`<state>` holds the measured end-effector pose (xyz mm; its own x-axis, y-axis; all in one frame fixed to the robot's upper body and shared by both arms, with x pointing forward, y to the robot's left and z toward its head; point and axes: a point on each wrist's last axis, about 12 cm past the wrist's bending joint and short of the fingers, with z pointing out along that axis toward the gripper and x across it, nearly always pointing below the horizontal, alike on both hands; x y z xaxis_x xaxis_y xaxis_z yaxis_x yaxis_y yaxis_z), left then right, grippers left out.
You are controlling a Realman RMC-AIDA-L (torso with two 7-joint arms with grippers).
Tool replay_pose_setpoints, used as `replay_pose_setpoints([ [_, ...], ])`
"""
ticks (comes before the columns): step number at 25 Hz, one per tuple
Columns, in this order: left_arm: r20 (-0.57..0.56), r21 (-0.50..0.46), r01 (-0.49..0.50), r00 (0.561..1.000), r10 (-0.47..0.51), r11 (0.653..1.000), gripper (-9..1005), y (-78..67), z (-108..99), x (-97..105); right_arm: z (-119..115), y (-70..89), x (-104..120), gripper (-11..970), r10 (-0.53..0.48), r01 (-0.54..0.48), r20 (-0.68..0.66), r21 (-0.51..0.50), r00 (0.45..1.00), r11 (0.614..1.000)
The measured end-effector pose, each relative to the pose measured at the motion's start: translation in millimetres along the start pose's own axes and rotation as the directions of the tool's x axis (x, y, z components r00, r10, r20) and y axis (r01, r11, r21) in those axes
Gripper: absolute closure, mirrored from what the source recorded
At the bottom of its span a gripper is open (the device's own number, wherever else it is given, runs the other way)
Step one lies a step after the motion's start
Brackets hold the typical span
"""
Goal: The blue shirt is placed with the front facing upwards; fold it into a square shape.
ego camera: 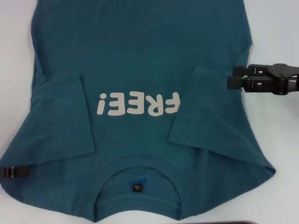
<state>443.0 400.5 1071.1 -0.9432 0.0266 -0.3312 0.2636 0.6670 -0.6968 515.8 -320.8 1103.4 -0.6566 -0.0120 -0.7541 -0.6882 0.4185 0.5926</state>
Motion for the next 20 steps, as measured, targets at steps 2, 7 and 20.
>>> replay_pose_setpoints([
  [2,0.001,-0.002,0.004,1.0,-0.004,1.0,191,0.2,0.0,-0.1,0.0,0.0,0.0,73,0.0,0.0,0.0,0.0,1.0,1.0],
  [7,0.01,-0.01,0.009,1.0,-0.009,1.0,230,1.1,-0.2,-0.7,0.0,0.0,0.0,73,0.0,0.0,0.0,0.0,1.0,1.0],
  [20,0.027,-0.055,0.033,0.999,-0.032,0.998,450,6.3,-1.8,-3.1,-0.7,-0.1,-0.3,73,0.001,-0.001,-0.001,0.0,1.0,1.0],
])
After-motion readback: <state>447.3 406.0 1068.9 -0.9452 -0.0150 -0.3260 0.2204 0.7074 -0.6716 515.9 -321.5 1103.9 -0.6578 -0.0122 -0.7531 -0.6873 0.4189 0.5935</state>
